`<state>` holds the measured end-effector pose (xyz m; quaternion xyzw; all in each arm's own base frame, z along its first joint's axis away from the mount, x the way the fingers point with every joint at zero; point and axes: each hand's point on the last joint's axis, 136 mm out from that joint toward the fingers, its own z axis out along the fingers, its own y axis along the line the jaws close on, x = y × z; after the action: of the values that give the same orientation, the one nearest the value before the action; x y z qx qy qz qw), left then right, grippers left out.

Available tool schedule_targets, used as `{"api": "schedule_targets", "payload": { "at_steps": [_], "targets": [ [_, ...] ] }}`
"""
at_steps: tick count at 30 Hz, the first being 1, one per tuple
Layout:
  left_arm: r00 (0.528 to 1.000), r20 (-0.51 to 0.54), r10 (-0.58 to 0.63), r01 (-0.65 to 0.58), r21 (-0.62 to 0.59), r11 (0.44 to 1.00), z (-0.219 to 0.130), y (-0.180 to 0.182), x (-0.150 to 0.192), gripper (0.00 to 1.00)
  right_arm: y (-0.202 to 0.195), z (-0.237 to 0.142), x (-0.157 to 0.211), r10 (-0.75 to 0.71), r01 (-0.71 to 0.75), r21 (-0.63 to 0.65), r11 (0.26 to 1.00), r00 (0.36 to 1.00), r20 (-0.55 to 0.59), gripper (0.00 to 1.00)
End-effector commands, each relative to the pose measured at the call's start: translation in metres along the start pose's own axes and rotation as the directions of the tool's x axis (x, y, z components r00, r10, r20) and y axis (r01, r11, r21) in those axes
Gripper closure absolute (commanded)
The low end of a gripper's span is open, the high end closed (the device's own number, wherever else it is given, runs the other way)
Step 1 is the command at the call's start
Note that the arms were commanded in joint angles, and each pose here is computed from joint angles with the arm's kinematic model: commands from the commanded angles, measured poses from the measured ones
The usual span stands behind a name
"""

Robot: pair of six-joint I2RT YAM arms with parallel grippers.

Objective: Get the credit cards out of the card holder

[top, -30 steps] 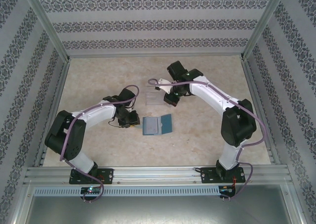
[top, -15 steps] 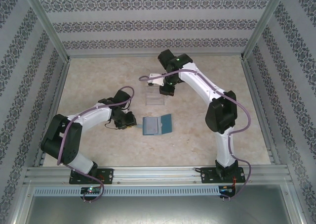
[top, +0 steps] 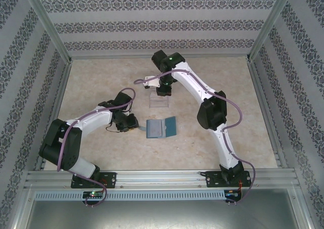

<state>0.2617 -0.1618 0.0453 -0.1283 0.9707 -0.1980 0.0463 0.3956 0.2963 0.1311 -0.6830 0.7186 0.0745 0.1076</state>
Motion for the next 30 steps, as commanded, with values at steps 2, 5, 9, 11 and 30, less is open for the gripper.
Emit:
{"api": "schedule_targets", "payload": {
  "at_steps": [2, 5, 9, 11, 30],
  "targets": [
    [1.000, 0.023, -0.022, 0.022, 0.015, 1.000, -0.005, 0.003, -0.002, 0.77, 0.001, 0.009, 0.008, -0.038, 0.037, -0.015, 0.999, 0.997, -0.067, 1.00],
    [1.000, 0.022, -0.022, 0.022, 0.014, 1.000, -0.005, 0.003, -0.001, 0.77, 0.000, 0.014, 0.010, -0.052, 0.051, -0.018, 0.999, 0.995, -0.080, 1.00],
    [0.999, 0.023, -0.026, 0.026, 0.014, 1.000, -0.005, 0.004, -0.001, 0.77, 0.000, 0.022, 0.011, -0.062, 0.060, -0.031, 0.998, 0.994, -0.089, 1.00],
    [0.999, 0.024, -0.028, 0.027, 0.016, 1.000, -0.006, 0.003, -0.001, 0.77, 0.000, 0.027, 0.013, -0.062, 0.058, -0.040, 0.998, 0.993, -0.096, 1.00],
    [0.999, 0.036, -0.019, 0.019, 0.017, 1.000, -0.014, 0.001, -0.002, 0.77, 0.006, 0.013, -0.001, -0.086, 0.084, -0.035, 0.996, 0.994, -0.065, 1.00]
  ]
}}
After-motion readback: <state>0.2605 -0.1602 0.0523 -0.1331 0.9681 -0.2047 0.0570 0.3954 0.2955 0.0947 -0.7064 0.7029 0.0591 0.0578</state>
